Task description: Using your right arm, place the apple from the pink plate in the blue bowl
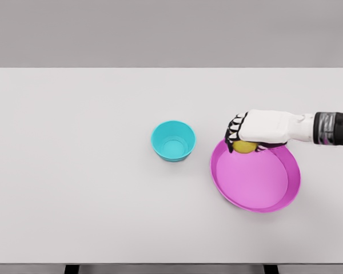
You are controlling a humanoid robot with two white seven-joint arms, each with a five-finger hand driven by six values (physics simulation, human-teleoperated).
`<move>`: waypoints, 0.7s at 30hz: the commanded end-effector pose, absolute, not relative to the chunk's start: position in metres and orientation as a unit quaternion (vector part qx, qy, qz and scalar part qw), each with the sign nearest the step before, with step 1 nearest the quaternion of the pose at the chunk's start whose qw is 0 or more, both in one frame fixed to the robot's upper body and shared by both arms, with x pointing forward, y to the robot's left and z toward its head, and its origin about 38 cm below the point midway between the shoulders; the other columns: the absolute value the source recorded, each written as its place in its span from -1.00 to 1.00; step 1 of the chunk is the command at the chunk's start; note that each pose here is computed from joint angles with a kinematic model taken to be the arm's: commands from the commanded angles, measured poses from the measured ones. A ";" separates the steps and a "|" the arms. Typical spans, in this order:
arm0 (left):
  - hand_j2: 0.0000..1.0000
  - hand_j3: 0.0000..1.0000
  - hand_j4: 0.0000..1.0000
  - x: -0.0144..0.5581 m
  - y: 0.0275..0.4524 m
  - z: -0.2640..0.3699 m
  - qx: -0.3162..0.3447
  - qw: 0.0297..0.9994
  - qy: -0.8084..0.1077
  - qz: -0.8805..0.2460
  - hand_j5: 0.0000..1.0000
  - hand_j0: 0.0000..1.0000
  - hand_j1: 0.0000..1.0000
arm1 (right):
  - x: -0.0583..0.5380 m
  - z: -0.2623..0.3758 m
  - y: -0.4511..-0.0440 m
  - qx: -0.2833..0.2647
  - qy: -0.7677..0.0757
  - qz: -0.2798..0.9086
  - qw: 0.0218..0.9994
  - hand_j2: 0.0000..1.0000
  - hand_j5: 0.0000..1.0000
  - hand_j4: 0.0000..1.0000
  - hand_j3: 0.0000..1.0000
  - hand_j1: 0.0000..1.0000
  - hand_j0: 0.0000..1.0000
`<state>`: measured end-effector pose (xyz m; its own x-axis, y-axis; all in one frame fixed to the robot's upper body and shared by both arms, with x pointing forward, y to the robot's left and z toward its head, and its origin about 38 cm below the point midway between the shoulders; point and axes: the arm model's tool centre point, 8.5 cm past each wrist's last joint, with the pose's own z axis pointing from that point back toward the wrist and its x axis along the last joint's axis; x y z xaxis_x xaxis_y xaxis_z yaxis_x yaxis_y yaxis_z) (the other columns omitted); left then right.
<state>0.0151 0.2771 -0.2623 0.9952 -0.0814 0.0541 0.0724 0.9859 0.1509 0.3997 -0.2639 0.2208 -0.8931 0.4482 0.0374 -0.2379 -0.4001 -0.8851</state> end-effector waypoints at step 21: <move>1.00 1.00 1.00 0.015 0.277 -0.262 0.075 0.996 -0.030 -0.039 1.00 1.00 1.00 | 0.421 0.236 -0.163 -0.058 -0.571 0.807 0.137 0.05 0.05 0.05 0.05 0.05 0.05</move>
